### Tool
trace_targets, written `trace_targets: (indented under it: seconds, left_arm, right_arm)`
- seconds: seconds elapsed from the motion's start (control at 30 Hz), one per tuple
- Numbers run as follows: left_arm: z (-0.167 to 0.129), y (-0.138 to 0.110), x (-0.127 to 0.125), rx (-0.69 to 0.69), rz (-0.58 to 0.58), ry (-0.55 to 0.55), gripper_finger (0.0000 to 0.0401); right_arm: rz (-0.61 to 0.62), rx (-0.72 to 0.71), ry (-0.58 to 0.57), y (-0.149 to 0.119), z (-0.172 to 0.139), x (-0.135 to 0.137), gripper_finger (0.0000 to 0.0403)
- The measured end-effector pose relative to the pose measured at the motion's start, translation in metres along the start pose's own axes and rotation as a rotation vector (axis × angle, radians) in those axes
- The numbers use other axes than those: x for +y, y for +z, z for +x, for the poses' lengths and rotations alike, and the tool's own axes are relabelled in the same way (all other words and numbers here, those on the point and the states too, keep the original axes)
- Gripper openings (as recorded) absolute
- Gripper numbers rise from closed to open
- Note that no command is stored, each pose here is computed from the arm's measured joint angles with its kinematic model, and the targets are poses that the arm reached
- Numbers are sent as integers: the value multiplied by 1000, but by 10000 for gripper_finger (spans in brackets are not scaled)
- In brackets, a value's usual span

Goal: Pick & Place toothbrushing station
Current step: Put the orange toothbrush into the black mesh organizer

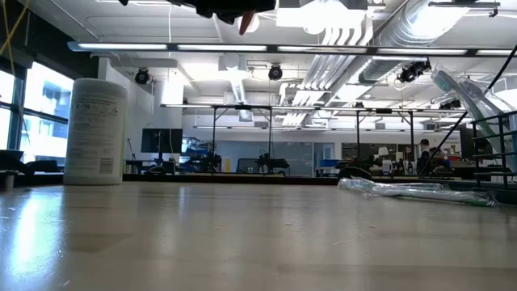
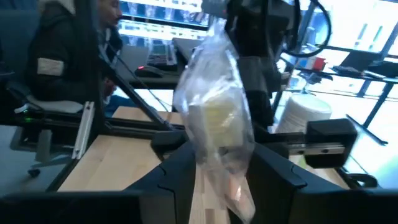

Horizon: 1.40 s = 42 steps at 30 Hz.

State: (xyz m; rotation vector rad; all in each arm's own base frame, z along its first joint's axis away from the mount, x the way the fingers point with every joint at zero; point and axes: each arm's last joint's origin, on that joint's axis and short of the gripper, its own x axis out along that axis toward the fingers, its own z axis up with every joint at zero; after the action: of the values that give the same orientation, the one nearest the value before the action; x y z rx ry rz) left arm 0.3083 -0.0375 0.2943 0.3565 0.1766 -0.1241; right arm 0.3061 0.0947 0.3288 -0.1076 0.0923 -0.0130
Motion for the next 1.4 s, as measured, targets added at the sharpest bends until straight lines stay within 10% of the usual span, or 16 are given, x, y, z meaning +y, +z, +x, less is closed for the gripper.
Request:
trace_targets:
  seconds: [0.33,0.73,1.1,1.4]
  left_arm:
    - [0,-1,-1,10,-6,-3,30]
    - [0,-3,-3,27,-9,-45,52]
    - [0,-4,-2,42,-7,-28,174]
    - [-1,-12,-2,151,-2,36,231]
  right_arm:
    - [-21,0,67,0,0,1,16]
    - [56,58,48,-4,-1,0,12]
    - [181,228,8,-8,-29,2,10]
    - [222,224,-221,44,-96,-11,10]
